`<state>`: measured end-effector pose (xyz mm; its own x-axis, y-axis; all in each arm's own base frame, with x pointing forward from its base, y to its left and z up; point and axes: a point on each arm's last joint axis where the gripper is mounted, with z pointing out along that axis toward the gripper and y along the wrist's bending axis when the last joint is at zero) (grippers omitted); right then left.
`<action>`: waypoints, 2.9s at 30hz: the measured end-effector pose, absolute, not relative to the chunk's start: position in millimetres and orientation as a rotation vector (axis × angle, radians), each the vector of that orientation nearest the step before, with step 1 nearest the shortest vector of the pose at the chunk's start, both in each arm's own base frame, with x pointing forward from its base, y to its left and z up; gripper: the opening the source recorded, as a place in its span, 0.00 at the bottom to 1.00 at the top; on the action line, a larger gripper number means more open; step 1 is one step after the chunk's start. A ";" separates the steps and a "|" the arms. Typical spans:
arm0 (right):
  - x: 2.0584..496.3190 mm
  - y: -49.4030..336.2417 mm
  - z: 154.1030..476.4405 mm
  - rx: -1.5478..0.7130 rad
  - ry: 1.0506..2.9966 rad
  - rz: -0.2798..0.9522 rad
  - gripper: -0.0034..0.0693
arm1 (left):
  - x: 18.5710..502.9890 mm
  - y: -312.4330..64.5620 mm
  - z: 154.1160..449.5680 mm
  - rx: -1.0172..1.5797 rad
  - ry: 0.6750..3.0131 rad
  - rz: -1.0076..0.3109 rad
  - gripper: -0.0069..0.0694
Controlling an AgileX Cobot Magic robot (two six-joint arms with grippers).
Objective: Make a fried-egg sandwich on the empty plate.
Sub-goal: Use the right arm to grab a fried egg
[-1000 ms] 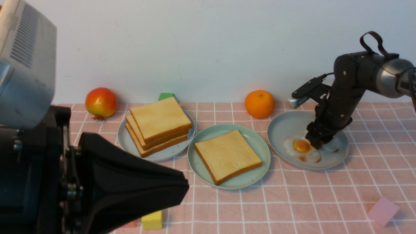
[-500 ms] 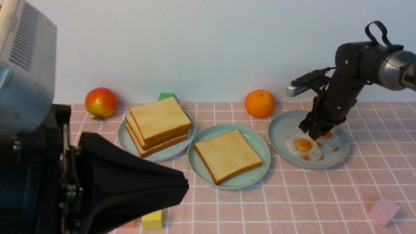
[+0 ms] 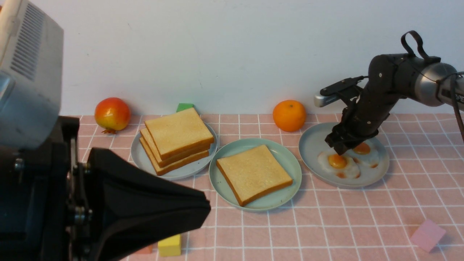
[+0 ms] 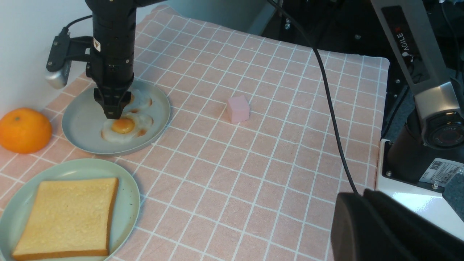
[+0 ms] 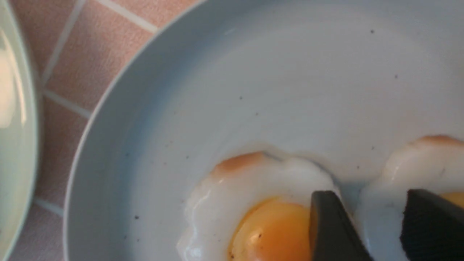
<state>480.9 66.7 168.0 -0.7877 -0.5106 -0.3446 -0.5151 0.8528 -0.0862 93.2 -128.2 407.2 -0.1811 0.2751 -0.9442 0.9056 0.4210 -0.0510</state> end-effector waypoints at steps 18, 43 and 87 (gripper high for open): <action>481.9 65.9 161.0 -0.779 2.684 0.004 0.33 | 93.2 -128.2 407.2 1.040 1.694 -0.803 0.17; 481.6 68.4 161.3 -0.752 2.696 0.058 0.04 | 93.2 -128.2 407.2 1.056 1.680 -0.790 0.17; 478.9 76.5 169.0 -0.522 2.831 0.115 0.37 | 93.3 -127.3 405.0 1.083 1.688 -0.760 0.18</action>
<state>478.9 76.5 169.0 -0.9017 -0.3398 -0.2674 -0.3605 0.9323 0.0307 93.3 -127.3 405.0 -0.1494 0.3157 -0.9370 0.9109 0.4127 -0.0062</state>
